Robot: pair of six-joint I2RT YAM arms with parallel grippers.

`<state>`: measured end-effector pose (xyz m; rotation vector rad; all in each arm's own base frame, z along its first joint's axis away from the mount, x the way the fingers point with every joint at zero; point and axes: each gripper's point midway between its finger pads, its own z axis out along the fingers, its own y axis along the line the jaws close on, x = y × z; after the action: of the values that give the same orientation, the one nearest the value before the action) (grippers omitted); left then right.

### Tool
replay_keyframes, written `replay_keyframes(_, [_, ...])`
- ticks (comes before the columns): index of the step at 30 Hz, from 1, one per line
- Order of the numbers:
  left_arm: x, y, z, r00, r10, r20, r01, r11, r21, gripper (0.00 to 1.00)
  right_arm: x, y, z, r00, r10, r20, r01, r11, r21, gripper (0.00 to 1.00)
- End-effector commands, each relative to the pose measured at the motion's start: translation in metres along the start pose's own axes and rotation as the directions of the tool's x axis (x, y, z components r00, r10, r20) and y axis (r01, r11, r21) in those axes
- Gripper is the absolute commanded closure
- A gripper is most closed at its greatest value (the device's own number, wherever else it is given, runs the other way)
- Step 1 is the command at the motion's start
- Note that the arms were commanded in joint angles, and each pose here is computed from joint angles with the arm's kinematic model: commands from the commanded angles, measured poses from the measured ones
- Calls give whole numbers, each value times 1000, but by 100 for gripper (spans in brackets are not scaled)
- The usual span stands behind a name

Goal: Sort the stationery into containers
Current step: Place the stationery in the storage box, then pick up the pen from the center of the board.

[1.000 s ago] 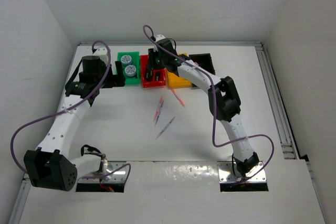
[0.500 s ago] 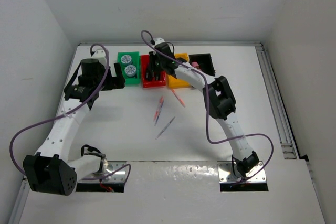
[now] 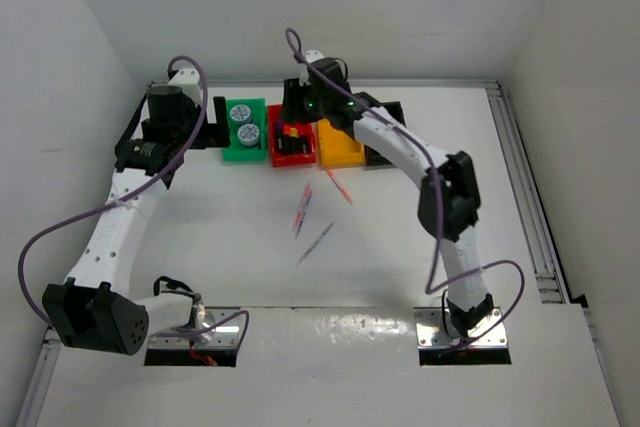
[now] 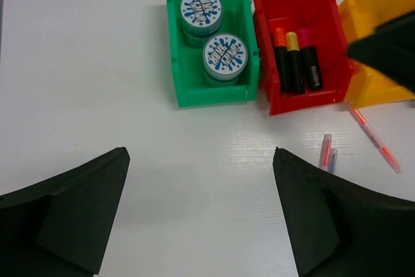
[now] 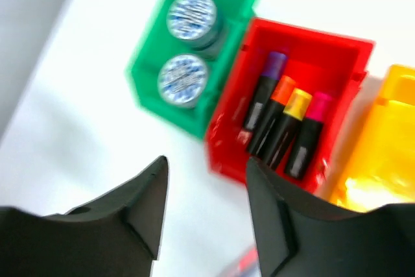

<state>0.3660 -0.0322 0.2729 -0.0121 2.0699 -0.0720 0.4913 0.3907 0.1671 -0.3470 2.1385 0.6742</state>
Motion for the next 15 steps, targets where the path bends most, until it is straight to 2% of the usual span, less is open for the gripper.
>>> replay_keyframes(1, [-15, 1, -14, 998, 32, 49, -33, 999, 6, 0, -61, 37, -90, 990, -76, 123, 86, 993, -86, 52])
replay_keyframes(2, [-12, 2, -15, 999, 29, 45, -30, 1000, 2, 0, -41, 27, -108, 990, -127, 65, 131, 990, -59, 54])
replay_keyframes(4, [-6, 6, -18, 999, 23, 33, -23, 1000, -10, 0, -13, 7, -121, 985, -173, -11, 173, 985, -5, 66])
replay_keyframes(5, [-3, 7, -18, 999, 23, 27, -23, 1000, -20, 0, 19, -8, -134, 970, -221, -98, 223, 975, 13, 70])
replay_keyframes(6, [-1, 10, -21, 999, 27, 23, -27, 999, -28, 0, 32, -22, -140, 959, -247, -136, 256, 965, 53, 76])
replay_keyframes(7, [-1, 11, -22, 999, 28, 23, -28, 999, -32, 0, 68, -42, -142, 934, -274, -230, 298, 952, 76, 79])
replay_keyframes(9, [-8, 15, -28, 998, 50, 46, -48, 998, -50, 0, 92, -61, -153, 911, -288, -295, 333, 936, 116, 85])
replay_keyframes(10, [-11, 18, -29, 997, 60, 53, -57, 997, -61, 0, 113, -75, -155, 892, -287, -348, 352, 925, 141, 86])
replay_keyframes(15, [-25, 35, -33, 994, 94, 63, -83, 985, -152, 0, 149, -100, -140, 861, -289, -418, 382, 910, 158, 77])
